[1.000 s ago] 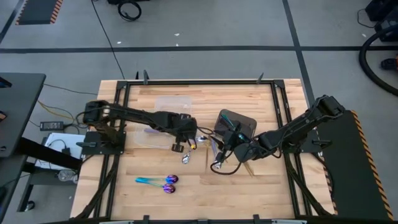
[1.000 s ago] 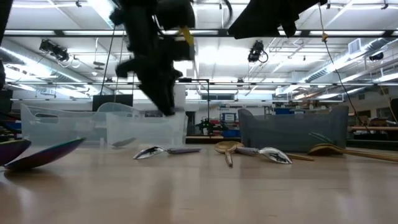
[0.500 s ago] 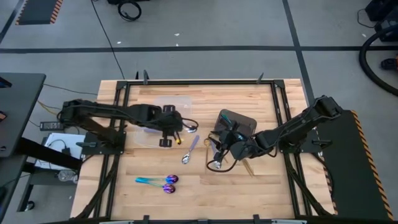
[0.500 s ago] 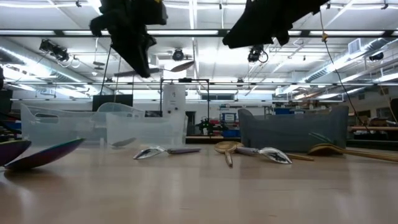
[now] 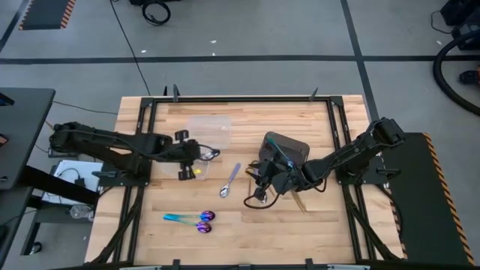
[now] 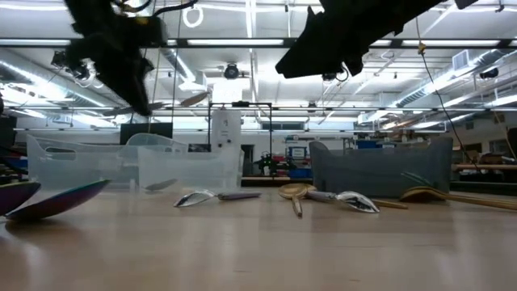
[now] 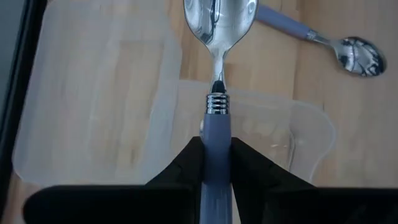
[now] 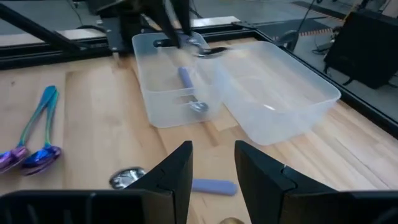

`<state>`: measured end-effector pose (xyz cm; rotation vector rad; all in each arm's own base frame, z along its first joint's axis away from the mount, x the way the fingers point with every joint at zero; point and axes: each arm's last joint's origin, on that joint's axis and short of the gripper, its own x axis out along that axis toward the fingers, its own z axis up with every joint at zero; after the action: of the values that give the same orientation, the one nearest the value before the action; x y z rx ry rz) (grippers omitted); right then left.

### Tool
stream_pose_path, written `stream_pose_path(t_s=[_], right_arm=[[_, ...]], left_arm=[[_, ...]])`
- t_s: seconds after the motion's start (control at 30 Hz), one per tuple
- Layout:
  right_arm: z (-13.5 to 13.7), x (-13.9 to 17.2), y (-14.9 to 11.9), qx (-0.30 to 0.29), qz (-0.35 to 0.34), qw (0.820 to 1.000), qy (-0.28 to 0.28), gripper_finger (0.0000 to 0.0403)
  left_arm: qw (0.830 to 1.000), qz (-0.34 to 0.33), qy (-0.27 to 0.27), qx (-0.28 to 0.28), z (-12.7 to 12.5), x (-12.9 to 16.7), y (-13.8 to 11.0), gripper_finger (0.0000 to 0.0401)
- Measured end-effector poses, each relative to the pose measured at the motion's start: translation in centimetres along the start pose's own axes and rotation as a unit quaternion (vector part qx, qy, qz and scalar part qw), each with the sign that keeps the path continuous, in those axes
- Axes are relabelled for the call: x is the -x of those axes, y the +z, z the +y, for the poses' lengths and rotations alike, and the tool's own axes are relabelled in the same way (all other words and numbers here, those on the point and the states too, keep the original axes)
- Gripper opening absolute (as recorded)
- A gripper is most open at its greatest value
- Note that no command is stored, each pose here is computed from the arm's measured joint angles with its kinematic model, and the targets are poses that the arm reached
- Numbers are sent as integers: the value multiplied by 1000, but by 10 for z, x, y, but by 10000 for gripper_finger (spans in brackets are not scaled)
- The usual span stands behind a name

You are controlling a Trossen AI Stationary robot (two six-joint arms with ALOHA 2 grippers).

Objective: Sort silverware by color (type)
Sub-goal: Put the blue spoon into the bottom transparent bin

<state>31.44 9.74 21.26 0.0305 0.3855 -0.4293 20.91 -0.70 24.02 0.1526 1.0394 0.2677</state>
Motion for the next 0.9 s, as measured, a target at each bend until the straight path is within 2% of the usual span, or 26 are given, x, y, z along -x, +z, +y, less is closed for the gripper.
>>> stream_pose_path(t_s=[0.37,0.53,0.7,0.9], right_arm=[[-5,-6,3,-2,6,1000,24,129],[-5,-6,2,-1,8,1000,27,129],[-5,-6,3,-2,7,1000,27,129],[-5,-6,3,-5,5,999,32,129]], left_arm=[[996,20,18,84,-1,-13,-30,62],[994,66,22,79,-5,-30,-56,62],[996,53,12,74,-6,-33,-55,62],[989,59,4,135,-6,-33,-56,82]])
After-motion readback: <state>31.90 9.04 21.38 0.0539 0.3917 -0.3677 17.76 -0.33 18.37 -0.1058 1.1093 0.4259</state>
